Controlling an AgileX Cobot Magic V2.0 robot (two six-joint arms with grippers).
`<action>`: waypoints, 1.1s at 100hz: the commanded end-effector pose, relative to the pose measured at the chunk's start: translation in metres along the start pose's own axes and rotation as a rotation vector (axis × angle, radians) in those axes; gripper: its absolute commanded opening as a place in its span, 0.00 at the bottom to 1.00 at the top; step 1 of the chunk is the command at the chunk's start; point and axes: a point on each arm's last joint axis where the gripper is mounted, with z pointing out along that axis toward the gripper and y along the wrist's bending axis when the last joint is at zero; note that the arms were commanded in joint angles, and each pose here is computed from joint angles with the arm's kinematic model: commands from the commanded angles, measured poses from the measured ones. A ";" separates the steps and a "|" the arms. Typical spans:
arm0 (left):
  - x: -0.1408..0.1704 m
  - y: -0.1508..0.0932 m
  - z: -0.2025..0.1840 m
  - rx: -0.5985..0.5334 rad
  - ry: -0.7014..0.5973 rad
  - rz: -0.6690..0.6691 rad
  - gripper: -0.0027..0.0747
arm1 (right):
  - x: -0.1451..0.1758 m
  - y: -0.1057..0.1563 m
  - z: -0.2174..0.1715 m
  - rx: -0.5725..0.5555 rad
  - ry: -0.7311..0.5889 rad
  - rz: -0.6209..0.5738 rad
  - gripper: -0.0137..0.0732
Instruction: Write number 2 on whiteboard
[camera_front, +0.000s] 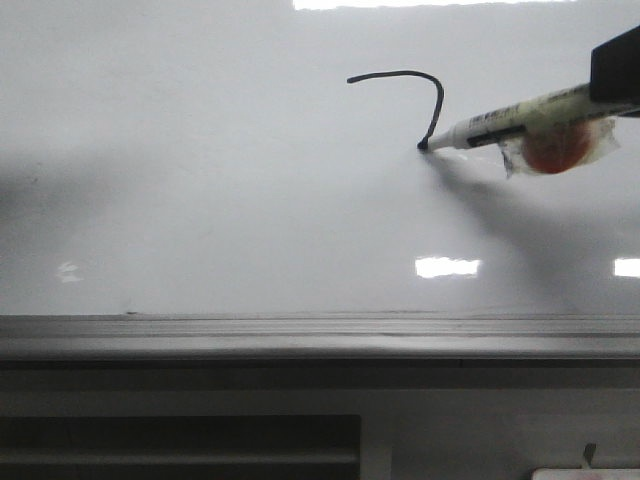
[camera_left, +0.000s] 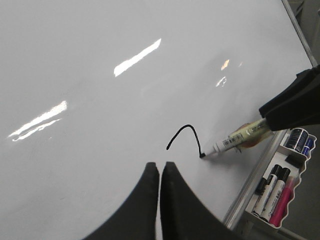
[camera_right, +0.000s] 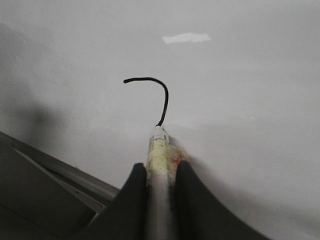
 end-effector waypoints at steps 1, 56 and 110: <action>-0.016 0.004 -0.006 -0.036 -0.109 -0.026 0.01 | -0.004 -0.003 0.008 0.024 0.016 0.008 0.10; -0.016 0.004 -0.006 -0.036 -0.109 -0.026 0.01 | -0.002 -0.003 0.010 0.011 0.036 0.019 0.10; -0.016 0.004 -0.006 -0.036 -0.109 -0.026 0.01 | 0.020 -0.010 -0.008 0.057 -0.015 0.086 0.10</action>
